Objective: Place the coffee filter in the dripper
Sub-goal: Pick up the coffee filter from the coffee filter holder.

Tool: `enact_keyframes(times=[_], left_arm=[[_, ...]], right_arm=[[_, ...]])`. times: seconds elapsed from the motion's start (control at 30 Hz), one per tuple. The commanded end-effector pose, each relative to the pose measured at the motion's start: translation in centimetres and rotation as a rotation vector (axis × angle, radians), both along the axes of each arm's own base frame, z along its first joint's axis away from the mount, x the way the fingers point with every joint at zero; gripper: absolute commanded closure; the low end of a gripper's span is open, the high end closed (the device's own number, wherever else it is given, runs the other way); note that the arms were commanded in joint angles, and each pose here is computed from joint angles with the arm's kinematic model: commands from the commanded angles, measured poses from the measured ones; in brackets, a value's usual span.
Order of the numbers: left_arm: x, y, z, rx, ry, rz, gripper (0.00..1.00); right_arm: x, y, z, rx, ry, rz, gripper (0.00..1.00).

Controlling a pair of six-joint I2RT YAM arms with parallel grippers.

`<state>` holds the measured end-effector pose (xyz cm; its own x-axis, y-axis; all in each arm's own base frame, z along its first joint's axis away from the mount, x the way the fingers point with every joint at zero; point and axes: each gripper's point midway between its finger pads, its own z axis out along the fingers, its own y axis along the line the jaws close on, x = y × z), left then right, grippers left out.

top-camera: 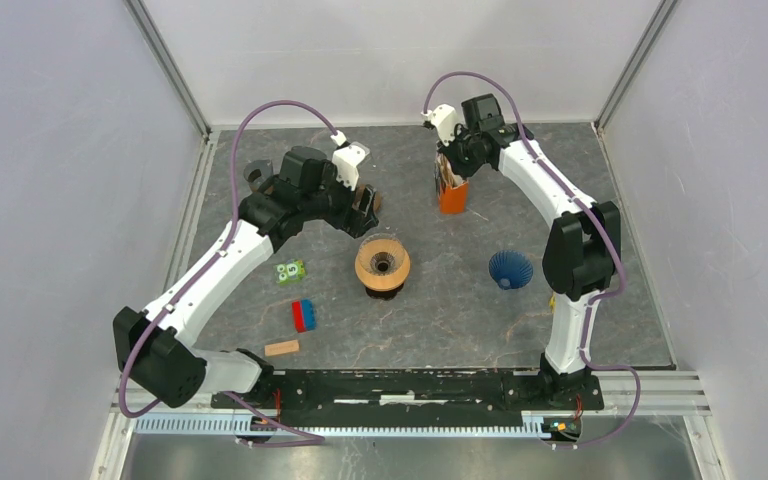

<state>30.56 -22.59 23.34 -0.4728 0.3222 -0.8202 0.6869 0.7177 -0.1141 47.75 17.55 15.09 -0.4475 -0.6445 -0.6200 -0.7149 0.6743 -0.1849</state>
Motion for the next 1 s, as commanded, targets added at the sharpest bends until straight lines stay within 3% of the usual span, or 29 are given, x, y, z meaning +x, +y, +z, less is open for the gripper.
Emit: enact_keyframes(times=[0.0, 0.8, 0.97], left_arm=[[0.1, -0.3, 1.9, -0.043, -0.063, -0.004, 0.18], [0.8, -0.1, 2.6, -0.021, -0.103, -0.008, 0.18], [1.1, -0.5, 3.0, -0.033, -0.099, -0.012, 0.18]], right_arm=[[1.5, 1.0, 4.2, 0.076, -0.107, -0.006, 0.96], [-0.2, -0.2, 11.7, 0.098, -0.240, -0.015, 1.00], [-0.6, -0.3, 10.6, 0.087, -0.207, -0.006, 1.00]])
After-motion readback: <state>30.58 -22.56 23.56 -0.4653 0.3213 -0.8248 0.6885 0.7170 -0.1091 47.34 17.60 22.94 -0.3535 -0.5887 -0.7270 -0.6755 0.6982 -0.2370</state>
